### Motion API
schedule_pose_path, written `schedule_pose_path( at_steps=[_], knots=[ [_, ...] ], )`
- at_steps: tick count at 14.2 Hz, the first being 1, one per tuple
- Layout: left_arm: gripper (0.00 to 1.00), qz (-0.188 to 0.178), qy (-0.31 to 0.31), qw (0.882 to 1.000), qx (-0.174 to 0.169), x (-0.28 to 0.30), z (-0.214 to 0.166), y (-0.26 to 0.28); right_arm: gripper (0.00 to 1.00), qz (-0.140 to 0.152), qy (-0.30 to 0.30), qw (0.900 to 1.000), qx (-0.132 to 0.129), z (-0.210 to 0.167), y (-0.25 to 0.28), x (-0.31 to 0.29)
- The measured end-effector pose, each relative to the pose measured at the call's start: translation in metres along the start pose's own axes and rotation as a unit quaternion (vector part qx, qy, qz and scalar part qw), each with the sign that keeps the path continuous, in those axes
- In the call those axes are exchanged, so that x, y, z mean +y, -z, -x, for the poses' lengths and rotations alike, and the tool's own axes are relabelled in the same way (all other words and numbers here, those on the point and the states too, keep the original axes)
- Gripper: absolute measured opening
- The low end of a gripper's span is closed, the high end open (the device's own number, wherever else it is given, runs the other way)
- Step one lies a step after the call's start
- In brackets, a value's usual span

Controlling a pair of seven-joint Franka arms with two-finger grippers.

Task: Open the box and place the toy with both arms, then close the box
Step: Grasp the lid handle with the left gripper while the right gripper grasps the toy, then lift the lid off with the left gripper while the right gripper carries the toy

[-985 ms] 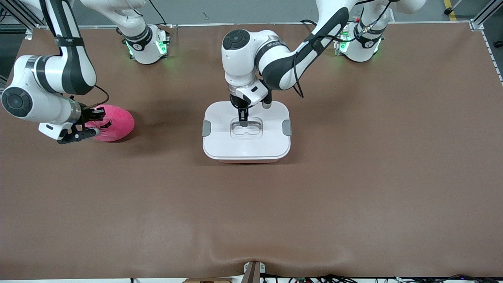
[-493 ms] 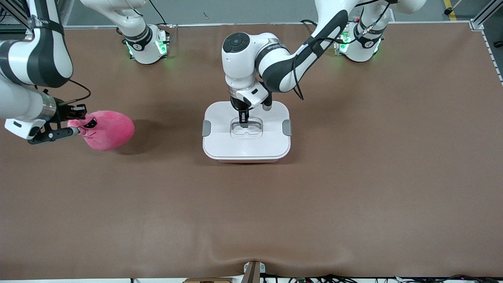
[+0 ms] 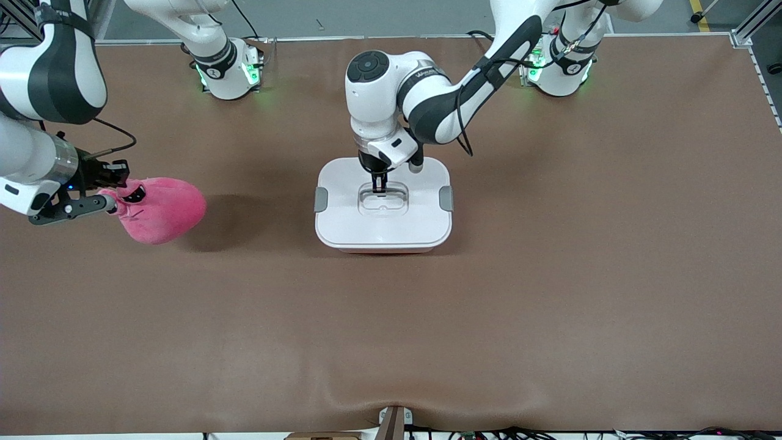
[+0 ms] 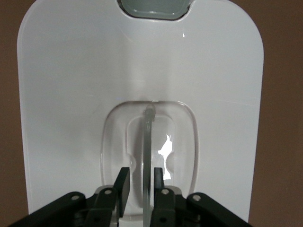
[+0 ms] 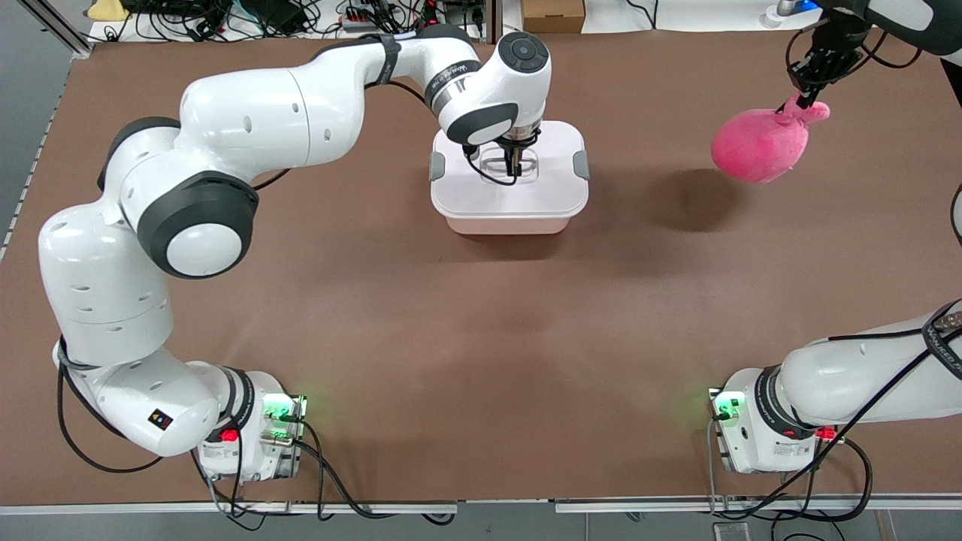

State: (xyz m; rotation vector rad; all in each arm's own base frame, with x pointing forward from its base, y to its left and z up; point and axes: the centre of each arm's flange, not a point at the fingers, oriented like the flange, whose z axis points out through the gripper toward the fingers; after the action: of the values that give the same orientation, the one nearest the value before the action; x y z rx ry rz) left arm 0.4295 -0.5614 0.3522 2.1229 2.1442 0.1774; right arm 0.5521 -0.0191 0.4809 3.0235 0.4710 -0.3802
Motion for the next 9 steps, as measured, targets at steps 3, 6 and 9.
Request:
schedule_pose_path(
  at_steps=[3,6,9],
  knots=[
    [0.11,0.001,0.001,1.000,-0.001,0.001,0.000,0.001,0.04,0.007,0.014,1.000,0.009,-0.006,0.011,-0.015],
    [0.07,0.004,0.000,1.000,-0.001,0.002,0.000,0.002,0.04,0.014,0.032,0.999,0.018,-0.012,0.021,-0.035],
    [0.07,0.004,-0.002,1.000,-0.002,0.003,0.000,0.002,0.04,0.013,0.043,0.999,0.020,-0.015,0.027,-0.048]
  ],
)
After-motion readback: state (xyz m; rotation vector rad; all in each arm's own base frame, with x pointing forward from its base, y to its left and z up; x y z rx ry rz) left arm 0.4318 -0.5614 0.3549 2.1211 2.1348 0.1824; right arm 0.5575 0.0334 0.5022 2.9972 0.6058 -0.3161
